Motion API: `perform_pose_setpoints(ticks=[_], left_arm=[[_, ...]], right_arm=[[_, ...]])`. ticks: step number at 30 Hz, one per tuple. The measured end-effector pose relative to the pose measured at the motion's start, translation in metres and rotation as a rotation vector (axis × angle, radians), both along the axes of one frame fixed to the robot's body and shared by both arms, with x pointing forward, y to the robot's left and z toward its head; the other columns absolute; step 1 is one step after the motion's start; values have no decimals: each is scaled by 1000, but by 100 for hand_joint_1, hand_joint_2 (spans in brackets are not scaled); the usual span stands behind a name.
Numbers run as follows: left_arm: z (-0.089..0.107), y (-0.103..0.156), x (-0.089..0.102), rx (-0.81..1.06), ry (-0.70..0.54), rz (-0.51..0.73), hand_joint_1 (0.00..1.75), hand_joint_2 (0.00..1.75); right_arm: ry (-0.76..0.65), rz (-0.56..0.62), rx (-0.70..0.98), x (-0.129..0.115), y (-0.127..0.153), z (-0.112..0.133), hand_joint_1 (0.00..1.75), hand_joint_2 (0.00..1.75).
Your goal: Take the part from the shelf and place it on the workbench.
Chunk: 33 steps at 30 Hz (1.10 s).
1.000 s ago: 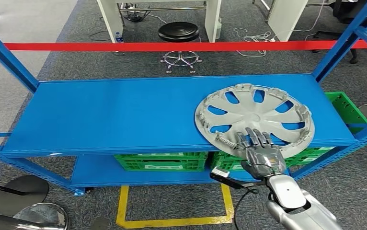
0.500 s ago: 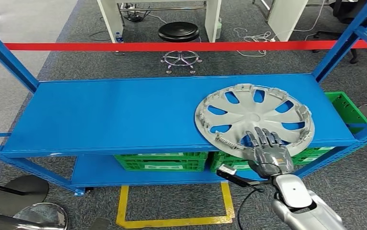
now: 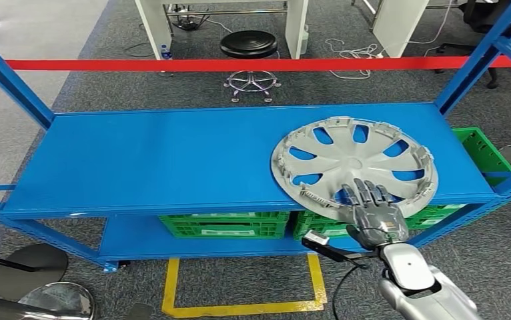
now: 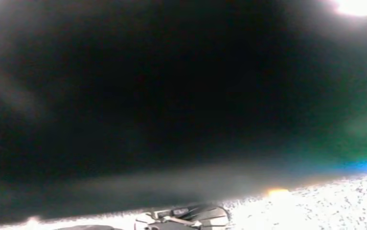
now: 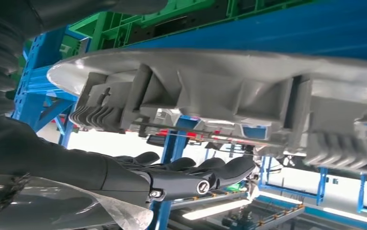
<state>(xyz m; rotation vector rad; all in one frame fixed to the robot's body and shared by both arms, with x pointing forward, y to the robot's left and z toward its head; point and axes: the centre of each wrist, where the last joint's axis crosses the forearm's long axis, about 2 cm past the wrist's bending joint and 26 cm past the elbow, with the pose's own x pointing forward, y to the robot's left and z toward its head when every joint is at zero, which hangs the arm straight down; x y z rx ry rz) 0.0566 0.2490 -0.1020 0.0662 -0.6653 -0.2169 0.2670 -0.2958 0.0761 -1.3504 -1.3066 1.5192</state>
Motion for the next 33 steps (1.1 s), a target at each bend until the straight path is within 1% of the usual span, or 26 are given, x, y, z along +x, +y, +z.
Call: perform_pose_setpoints(ticks=[20, 23, 25, 27, 28, 30, 31, 32, 33], left_arm=[[0, -3, 0, -9, 4, 8, 0, 0], [0, -3, 0, -8, 4, 5, 0, 0], [0, -4, 0, -7, 3, 1, 0, 0], [0, -4, 1, -6, 2, -2, 0, 0], [1, -5, 1, -7, 2, -3, 0, 0], [1, -6, 1, -6, 1, -3, 0, 0], [1, -6, 1, -5, 1, -4, 0, 0], [1, -6, 1, -3, 1, -4, 0, 0], [1, -6, 2, -2, 1, -4, 0, 0]], right_arm=[[13, 21, -13, -2, 6, -2, 0, 175], [8, 22, -12, -2, 6, -2, 3, 175], [2, 24, -11, -2, 7, -2, 16, 175], [-5, 25, -11, -2, 8, -2, 34, 175], [-7, 25, -11, -2, 8, -2, 41, 175], [-10, 23, -13, -2, 9, -2, 76, 175], [-12, 20, -13, -2, 9, -2, 96, 175], [-16, 16, -12, -2, 10, -2, 120, 175], [-22, 12, -10, -2, 10, -1, 133, 175]])
